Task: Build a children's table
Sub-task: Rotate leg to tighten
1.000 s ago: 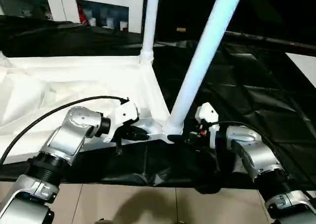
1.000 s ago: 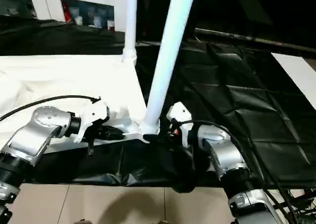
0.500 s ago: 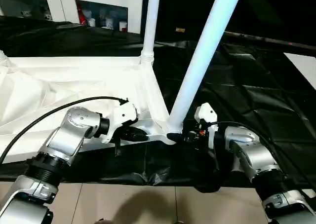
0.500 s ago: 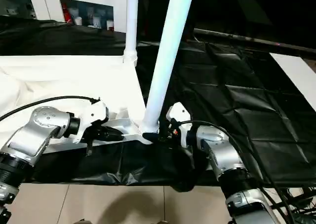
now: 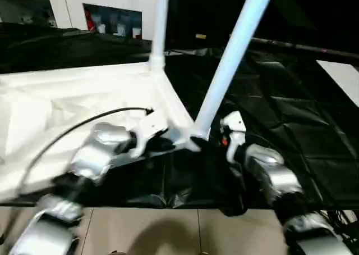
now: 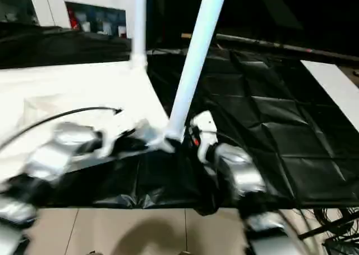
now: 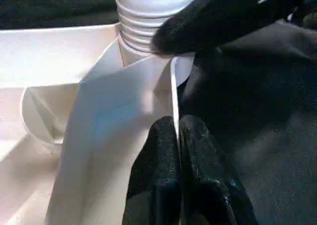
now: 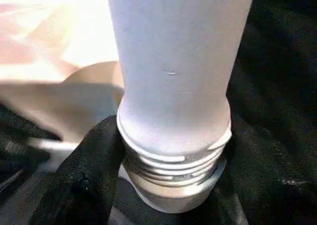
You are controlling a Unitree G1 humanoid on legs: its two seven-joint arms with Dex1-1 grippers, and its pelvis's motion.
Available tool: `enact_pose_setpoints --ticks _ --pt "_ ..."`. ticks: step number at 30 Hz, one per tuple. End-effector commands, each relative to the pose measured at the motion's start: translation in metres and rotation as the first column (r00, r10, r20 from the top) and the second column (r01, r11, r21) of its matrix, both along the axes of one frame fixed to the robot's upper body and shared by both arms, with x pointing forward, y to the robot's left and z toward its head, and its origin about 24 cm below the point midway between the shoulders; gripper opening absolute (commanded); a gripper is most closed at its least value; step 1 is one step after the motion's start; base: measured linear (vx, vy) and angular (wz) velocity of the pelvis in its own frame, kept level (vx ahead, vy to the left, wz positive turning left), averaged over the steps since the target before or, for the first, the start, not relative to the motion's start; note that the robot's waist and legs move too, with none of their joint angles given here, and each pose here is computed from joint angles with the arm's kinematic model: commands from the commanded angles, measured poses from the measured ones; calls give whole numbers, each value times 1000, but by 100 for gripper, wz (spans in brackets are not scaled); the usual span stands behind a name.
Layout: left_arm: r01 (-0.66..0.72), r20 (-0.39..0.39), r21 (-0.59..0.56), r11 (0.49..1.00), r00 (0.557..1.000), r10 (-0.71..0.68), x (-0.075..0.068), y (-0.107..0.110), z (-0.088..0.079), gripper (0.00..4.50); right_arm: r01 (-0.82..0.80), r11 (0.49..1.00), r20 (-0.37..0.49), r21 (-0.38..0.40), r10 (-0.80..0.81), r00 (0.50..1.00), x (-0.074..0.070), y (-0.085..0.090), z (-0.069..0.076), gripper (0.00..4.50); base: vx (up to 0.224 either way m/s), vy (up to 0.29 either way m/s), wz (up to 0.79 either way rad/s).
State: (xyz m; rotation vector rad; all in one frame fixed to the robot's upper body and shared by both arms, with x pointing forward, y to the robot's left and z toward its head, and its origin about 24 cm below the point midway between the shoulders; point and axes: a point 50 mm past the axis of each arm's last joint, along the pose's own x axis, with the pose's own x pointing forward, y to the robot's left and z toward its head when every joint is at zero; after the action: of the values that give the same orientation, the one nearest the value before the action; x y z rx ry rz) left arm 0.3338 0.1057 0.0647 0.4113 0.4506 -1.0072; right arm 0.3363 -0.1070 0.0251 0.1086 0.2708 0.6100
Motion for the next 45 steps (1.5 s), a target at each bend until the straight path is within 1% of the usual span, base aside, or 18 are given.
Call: enact_pose_setpoints --ticks 1,3,6,7,8,10,12,13,15,17,18,21,23,26,33,41,43,45 --pt "-38 23 -60 998 999 39 4 -24 3 0 93 996 -78 5 -93 993 1 12 -10 274 0 0 0" --pt "-78 31 -48 996 996 80 6 -30 1 0 112 994 -63 -3 -112 992 4 24 -7 274 0 0 0" --pt "-79 47 -34 996 996 81 7 -32 -2 0 35 999 -2 -17 -35 999 4 42 -1 274 0 0 0" --pt "-83 47 -34 996 995 84 7 -31 -2 0 27 1000 8 -9 -27 1000 4 43 0 274 0 0 0" --pt "-79 50 -39 996 995 81 7 -29 -1 0 28 1000 15 7 -28 999 4 42 1 274 0 0 0" --pt "-76 48 -44 996 996 78 6 -26 -1 0 13 999 31 44 -14 999 4 42 4 344 0 0 0" --pt "-54 38 -48 997 998 56 4 -20 -1 0 -65 995 68 70 60 996 2 41 10 346 0 0 0" --pt "-46 32 -47 998 998 47 4 -18 -1 0 -95 993 80 68 89 993 2 39 11 346 0 0 0" --pt "-18 37 -42 999 999 19 2 -12 -1 0 -136 990 94 41 132 987 0 34 12 387 0 0 0" --pt "21 24 -31 999 1000 -20 -2 -2 -1 0 -194 981 97 7 193 976 -3 22 12 391 0 0 0" --pt "21 24 -31 999 1000 -20 -2 -2 -1 0 -194 981 97 7 193 976 -3 22 12 391 0 0 0" --pt "208 -17 -54 977 978 -209 -18 13 1 0 -380 924 93 -50 383 919 -18 -5 13 391 0 0 0" --pt "260 -49 -85 962 963 -265 -25 16 3 0 -398 915 91 -60 402 911 -20 -11 14 391 0 0 0" --pt "319 -77 -74 945 943 -324 -32 21 3 0 -436 896 93 -82 442 892 -22 -16 16 391 0 0 0" --pt "349 -86 -83 933 931 -356 -37 24 4 0 -497 860 73 -113 506 859 -25 -16 17 391 0 0 0" --pt "347 -82 -80 935 932 -353 -37 26 6 0 -532 838 47 -122 540 841 -26 -15 14 314 0 0 0" --pt "343 -81 -79 936 934 -349 -37 27 5 0 -533 838 45 -116 540 840 -26 -15 14 312 0 0 0" --pt "342 -83 -79 936 934 -348 -37 27 5 0 -530 841 44 -107 537 843 -26 -15 14 281 0 0 0"
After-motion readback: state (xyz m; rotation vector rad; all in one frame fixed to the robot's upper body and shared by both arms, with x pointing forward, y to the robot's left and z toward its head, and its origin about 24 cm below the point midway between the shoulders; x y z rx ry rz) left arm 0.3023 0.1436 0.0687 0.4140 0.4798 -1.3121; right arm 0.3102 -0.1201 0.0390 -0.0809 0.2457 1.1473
